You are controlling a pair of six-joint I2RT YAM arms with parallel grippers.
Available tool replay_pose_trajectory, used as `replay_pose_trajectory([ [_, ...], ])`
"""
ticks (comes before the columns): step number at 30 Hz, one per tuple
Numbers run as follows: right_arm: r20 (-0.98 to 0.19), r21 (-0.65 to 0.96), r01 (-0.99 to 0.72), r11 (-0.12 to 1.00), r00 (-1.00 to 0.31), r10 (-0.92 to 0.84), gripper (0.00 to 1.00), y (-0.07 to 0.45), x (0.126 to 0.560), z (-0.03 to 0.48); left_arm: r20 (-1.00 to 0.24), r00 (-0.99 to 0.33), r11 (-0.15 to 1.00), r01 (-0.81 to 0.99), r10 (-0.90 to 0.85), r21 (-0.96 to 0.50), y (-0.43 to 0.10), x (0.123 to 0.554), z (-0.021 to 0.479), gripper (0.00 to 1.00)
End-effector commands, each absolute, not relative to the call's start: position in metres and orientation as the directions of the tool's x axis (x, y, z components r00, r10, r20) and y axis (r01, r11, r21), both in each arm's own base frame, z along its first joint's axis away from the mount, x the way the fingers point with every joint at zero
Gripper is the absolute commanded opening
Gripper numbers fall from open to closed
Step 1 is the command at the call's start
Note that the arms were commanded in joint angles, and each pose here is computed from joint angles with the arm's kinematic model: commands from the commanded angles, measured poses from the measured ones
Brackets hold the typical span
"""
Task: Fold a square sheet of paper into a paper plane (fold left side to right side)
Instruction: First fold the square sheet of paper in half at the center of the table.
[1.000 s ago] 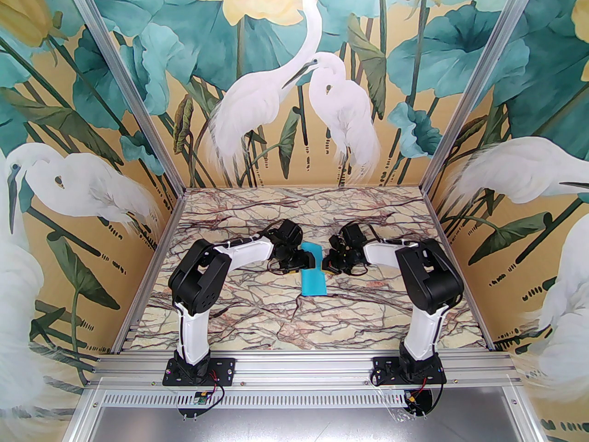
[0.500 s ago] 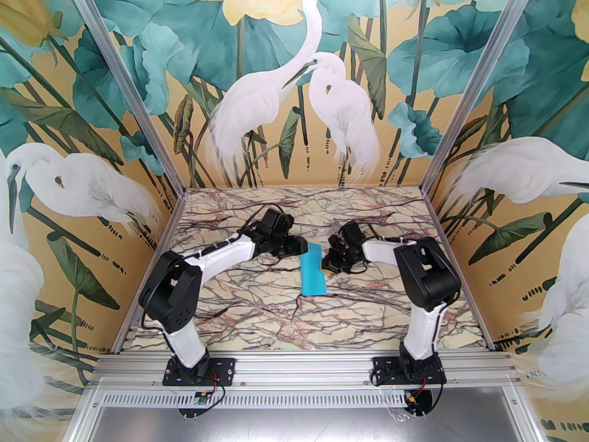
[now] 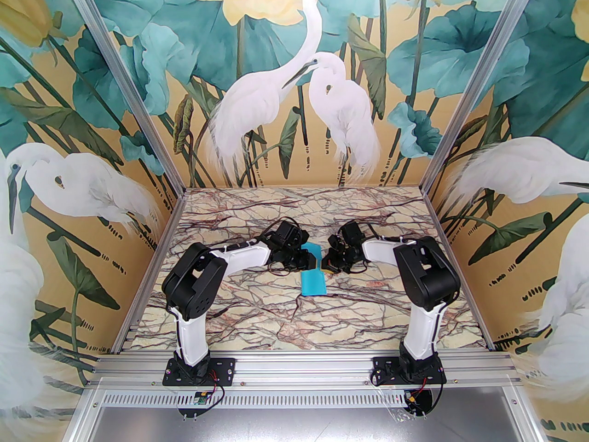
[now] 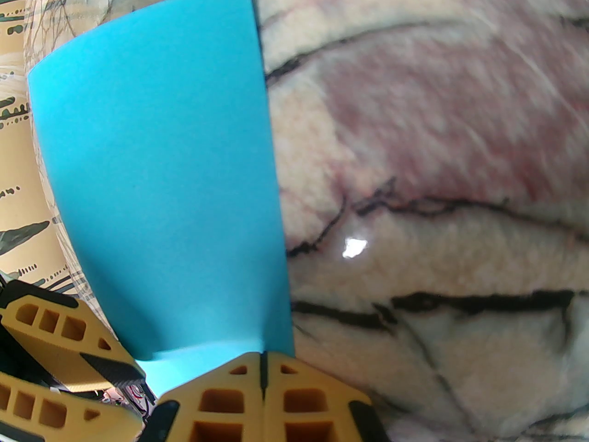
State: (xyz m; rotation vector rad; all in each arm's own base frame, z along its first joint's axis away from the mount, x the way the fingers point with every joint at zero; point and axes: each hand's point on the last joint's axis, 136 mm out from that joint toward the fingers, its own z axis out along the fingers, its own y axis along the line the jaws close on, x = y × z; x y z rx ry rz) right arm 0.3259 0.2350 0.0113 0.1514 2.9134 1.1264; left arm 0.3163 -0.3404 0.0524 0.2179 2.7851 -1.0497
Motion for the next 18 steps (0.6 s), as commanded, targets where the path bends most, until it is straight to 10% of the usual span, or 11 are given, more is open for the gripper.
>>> replay_pose_trajectory([
  [1,0.108,0.544,0.154,0.825,-0.988,0.113,0.03,0.214,0.304,-0.032,-0.169,-0.982,0.800,0.170,0.087,-0.576,-0.326,0.313,0.026,0.25],
  [18,0.134,0.506,0.159,0.848,-0.985,0.105,0.03,0.208,0.299,-0.039,-0.158,-0.985,0.877,0.134,0.068,-0.461,-0.282,0.305,-0.003,0.14],
])
